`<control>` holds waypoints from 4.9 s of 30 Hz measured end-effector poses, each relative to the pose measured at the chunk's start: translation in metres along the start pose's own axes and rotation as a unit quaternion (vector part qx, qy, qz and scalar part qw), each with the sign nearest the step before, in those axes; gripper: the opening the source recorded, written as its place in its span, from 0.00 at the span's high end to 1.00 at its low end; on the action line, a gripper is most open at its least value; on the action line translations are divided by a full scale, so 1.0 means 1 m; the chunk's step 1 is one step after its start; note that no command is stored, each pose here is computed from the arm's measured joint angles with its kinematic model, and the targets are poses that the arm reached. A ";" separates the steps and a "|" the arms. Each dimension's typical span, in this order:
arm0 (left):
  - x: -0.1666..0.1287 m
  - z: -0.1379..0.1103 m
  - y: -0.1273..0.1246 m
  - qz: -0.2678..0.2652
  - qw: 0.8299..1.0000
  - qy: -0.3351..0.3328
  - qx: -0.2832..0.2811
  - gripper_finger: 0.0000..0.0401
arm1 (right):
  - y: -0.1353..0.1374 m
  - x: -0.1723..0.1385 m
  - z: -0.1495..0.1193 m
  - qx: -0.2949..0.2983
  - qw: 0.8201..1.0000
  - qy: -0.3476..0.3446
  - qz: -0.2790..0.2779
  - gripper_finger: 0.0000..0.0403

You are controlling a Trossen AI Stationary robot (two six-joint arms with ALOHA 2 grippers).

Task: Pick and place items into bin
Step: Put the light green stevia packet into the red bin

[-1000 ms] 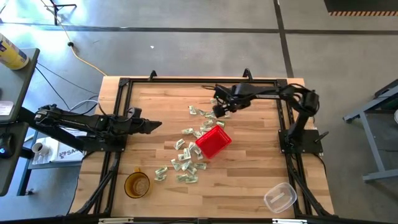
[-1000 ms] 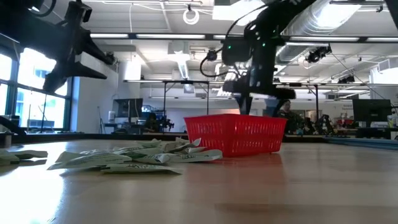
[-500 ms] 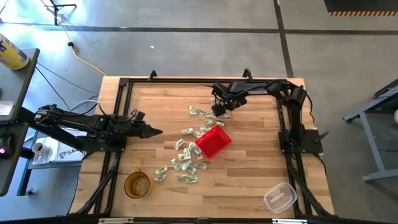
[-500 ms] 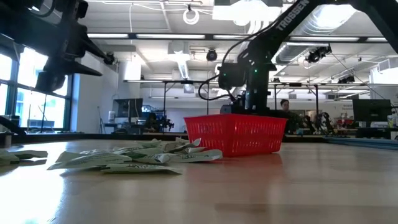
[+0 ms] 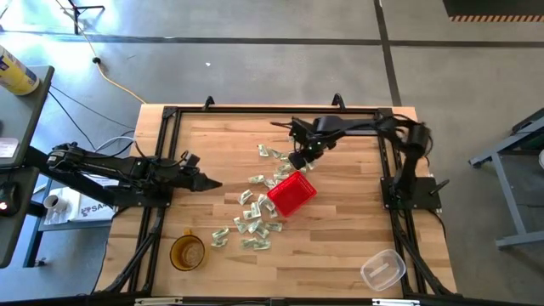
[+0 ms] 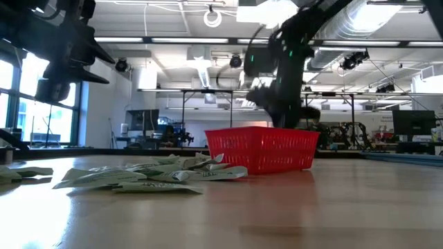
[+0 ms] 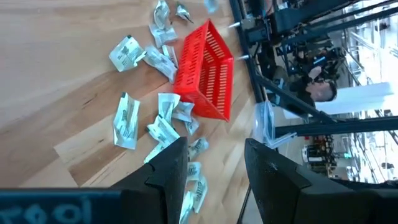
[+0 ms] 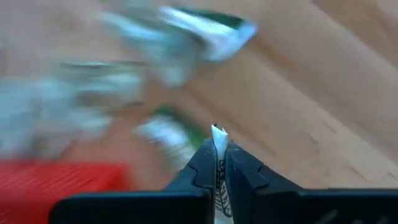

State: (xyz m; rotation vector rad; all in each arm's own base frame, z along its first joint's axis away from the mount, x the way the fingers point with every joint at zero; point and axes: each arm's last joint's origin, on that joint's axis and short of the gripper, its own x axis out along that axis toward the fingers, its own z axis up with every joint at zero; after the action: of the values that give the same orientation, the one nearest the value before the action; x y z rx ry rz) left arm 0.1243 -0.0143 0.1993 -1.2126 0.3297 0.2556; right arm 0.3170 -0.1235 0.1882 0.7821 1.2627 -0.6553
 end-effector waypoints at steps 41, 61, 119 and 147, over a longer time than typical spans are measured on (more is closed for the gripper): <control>0.083 -0.080 -0.057 0.266 0.884 0.333 0.193 0.38 | 0.081 -0.080 -0.125 -0.284 0.937 -0.174 -0.105 0.16; 0.139 -0.105 -0.024 0.412 0.825 0.332 0.200 0.78 | 0.084 -0.083 -0.153 -0.286 0.929 -0.183 -0.147 0.17; 0.142 -0.057 -0.144 0.364 0.867 0.194 0.280 0.42 | -0.037 -0.011 0.055 -0.420 0.898 -0.121 -0.048 0.18; 0.130 -0.093 -0.087 0.394 0.880 0.230 0.135 0.40 | -0.034 0.069 0.102 -0.411 0.905 0.036 -0.103 0.72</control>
State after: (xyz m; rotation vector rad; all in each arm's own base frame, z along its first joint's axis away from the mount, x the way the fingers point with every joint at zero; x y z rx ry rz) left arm 0.2657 -0.1286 0.1964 -0.7949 1.2436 0.6010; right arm 0.3618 -0.2270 0.1274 -0.0318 1.5306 -0.2014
